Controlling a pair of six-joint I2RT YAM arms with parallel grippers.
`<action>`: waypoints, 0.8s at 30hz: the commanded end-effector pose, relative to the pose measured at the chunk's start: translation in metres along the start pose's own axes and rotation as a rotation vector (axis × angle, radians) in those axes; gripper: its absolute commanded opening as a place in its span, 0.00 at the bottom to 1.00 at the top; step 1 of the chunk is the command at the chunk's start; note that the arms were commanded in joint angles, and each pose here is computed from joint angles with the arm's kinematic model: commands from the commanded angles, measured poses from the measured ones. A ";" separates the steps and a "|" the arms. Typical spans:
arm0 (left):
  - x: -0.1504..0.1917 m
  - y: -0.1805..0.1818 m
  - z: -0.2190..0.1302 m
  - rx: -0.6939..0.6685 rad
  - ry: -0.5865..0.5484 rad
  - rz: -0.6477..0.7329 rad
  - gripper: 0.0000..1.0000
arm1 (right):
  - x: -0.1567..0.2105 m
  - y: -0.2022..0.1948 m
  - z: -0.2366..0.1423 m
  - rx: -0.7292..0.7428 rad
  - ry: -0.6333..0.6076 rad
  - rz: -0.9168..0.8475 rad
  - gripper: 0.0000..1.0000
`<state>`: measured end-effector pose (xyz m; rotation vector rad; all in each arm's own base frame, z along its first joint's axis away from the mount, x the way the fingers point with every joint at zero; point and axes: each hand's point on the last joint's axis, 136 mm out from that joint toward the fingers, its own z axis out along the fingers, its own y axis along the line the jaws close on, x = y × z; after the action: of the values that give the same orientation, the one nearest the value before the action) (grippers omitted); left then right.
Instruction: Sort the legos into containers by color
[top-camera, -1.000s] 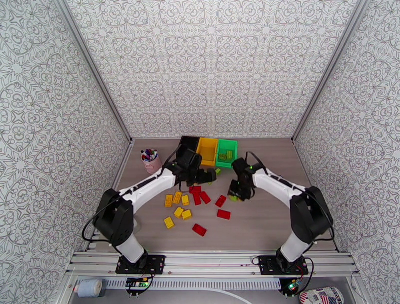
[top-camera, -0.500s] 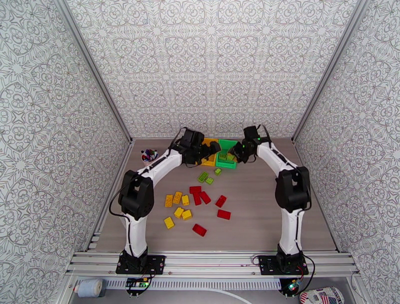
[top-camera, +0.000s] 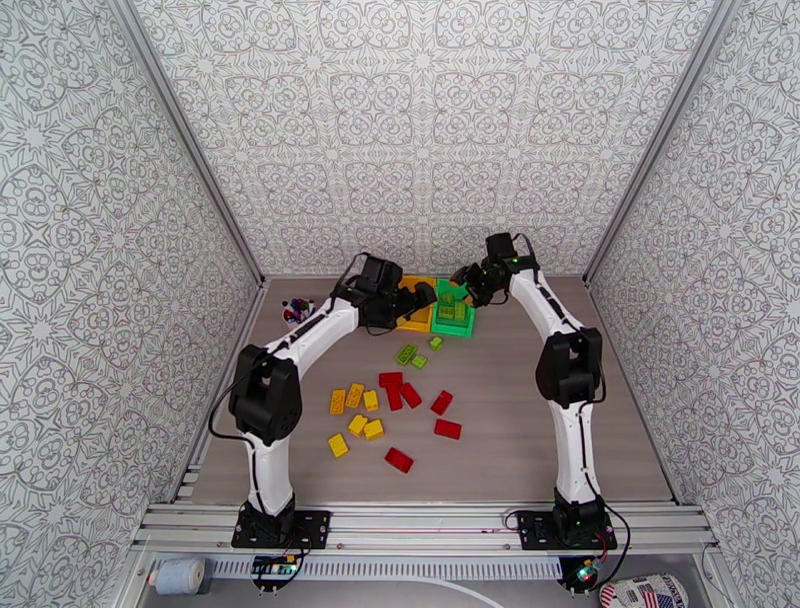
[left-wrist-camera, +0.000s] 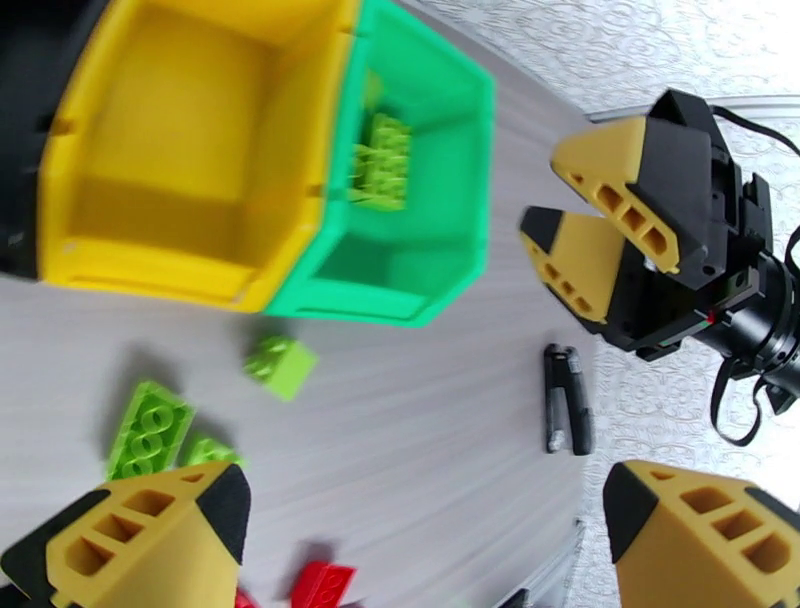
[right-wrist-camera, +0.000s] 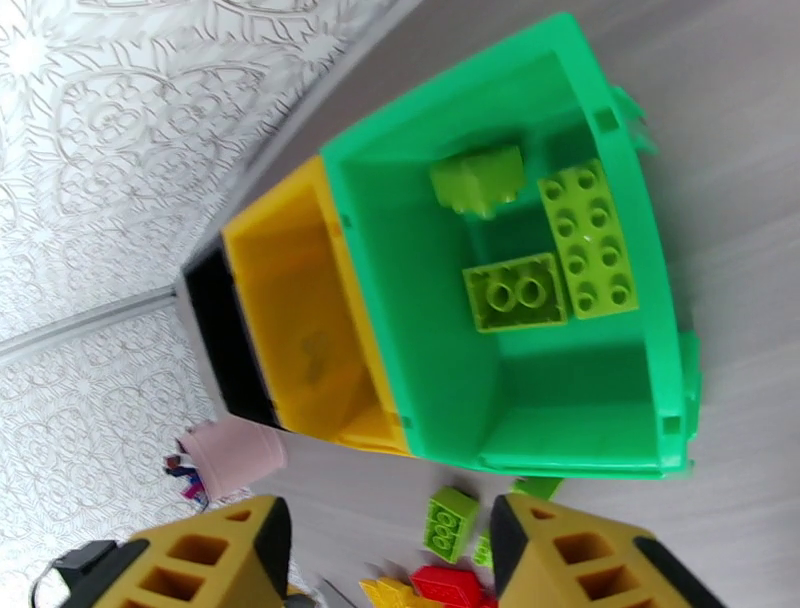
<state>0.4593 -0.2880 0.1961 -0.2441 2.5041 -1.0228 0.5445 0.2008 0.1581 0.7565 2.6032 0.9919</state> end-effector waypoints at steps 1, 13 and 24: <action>0.001 0.016 -0.031 -0.118 -0.030 0.075 0.99 | 0.020 -0.005 -0.018 0.049 0.011 -0.063 0.55; 0.052 0.090 -0.061 -0.385 0.006 0.077 0.99 | 0.093 -0.039 0.014 0.269 0.089 -0.208 0.56; 0.092 0.114 -0.073 -0.404 0.029 0.016 0.99 | 0.117 -0.049 0.055 0.428 0.116 -0.289 0.52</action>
<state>0.3481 -0.1907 0.1269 -0.3134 2.7429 -0.5009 0.4487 0.2756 0.0881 0.3737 2.9408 0.5277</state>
